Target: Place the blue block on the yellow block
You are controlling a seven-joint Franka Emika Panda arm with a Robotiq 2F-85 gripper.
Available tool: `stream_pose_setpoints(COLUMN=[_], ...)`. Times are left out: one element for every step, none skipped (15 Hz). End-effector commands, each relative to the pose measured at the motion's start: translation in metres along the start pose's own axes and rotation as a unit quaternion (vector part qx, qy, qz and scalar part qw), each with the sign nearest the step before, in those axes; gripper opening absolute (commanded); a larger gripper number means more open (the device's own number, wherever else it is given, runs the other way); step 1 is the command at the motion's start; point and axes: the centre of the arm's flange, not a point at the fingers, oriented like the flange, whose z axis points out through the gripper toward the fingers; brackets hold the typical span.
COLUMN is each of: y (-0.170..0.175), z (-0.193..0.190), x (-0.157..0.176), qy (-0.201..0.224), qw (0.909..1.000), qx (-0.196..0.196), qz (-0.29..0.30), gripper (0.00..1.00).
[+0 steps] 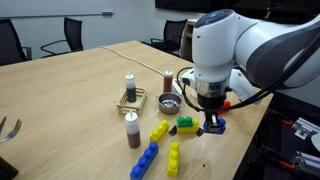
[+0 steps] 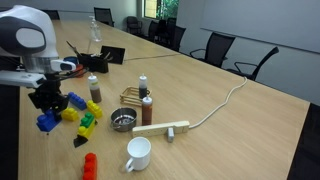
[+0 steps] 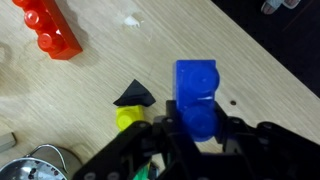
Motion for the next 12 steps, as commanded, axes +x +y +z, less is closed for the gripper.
stream_pose_setpoints(y=[0.000, 0.000, 0.000, 0.000, -0.002, -0.003, -0.005, -0.007, -0.010, -0.014, -0.018, -0.023], z=[0.000, 0.000, 0.000, 0.000, -0.001, -0.005, -0.010, -0.016, -0.023, -0.031, -0.037, -0.042], x=[0.000, 0.000, 0.000, 0.000, 0.003, 0.007, 0.013, 0.018, 0.025, 0.033, 0.040, 0.050], qy=[-0.001, -0.002, -0.002, -0.002, -0.006, -0.007, -0.006, -0.004, 0.003, 0.009, 0.016, 0.022], qw=[1.0000, 1.0000, 1.0000, 1.0000, 0.9999, 0.9994, 0.9981, 0.9963, 0.9925, 0.9888, 0.9843, 0.9789], qx=[0.000, 0.000, 0.000, 0.000, -0.002, -0.005, -0.005, -0.007, -0.011, -0.010, -0.008, -0.005], qz=[-0.001, -0.001, -0.001, -0.001, -0.015, -0.032, -0.061, -0.086, -0.122, -0.149, -0.176, -0.203], gripper=[0.35, 0.35, 0.35, 0.10, 0.10, 0.10, 0.10, 0.10, 0.10, 0.10, 0.10, 0.10])
